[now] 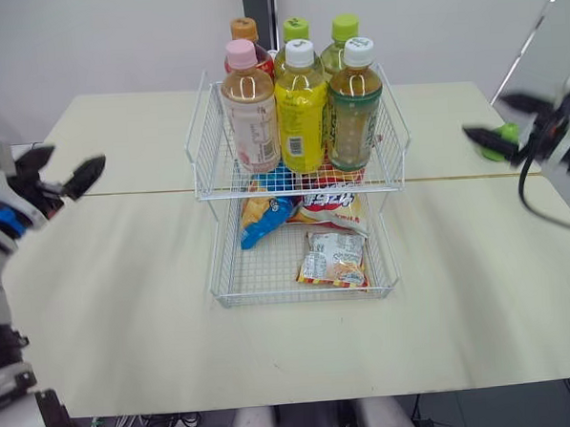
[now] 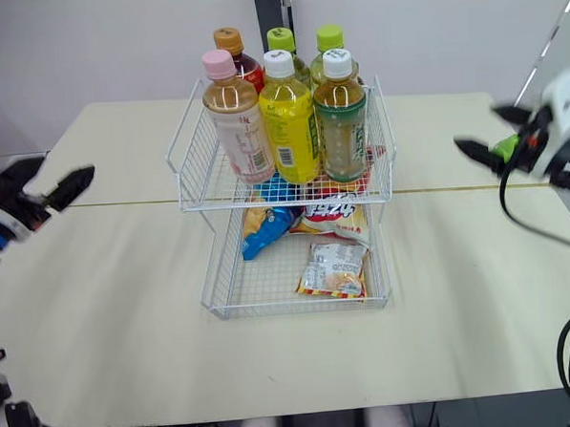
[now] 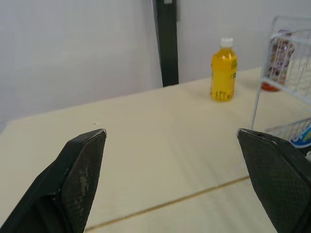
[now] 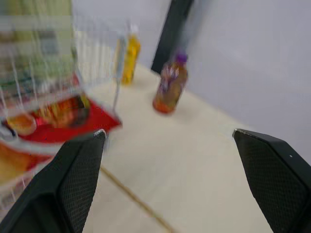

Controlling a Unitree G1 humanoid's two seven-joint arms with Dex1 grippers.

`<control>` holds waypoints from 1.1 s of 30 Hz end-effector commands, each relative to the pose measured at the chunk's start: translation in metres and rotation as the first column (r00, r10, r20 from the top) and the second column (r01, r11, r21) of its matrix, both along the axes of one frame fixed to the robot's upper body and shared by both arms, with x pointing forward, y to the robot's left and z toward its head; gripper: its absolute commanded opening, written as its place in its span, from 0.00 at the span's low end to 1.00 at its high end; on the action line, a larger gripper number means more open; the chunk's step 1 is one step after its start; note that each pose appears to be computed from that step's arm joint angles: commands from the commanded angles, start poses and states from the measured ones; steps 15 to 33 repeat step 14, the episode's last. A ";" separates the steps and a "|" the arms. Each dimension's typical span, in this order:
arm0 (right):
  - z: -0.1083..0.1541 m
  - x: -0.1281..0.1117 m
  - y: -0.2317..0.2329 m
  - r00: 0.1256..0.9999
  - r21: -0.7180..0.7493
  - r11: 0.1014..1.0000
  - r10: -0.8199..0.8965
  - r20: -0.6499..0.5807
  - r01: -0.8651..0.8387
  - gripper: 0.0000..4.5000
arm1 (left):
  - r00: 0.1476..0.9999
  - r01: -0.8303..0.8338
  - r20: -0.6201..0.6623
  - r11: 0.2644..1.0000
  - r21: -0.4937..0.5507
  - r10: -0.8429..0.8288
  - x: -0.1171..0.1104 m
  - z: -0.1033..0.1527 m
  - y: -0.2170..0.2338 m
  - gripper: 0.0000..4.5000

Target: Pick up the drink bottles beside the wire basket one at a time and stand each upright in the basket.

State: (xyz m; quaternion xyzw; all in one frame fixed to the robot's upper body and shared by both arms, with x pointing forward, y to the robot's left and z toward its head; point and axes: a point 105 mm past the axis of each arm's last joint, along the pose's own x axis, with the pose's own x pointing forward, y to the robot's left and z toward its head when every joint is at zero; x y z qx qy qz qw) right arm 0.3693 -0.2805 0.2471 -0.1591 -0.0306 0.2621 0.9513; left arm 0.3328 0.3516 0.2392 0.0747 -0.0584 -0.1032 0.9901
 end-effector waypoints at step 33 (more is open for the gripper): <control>-0.111 -0.012 -0.031 0.950 0.057 0.951 -0.300 -0.084 0.305 1.00 | 0.977 -0.141 -0.157 0.989 0.054 0.147 -0.004 -0.091 -0.005 1.00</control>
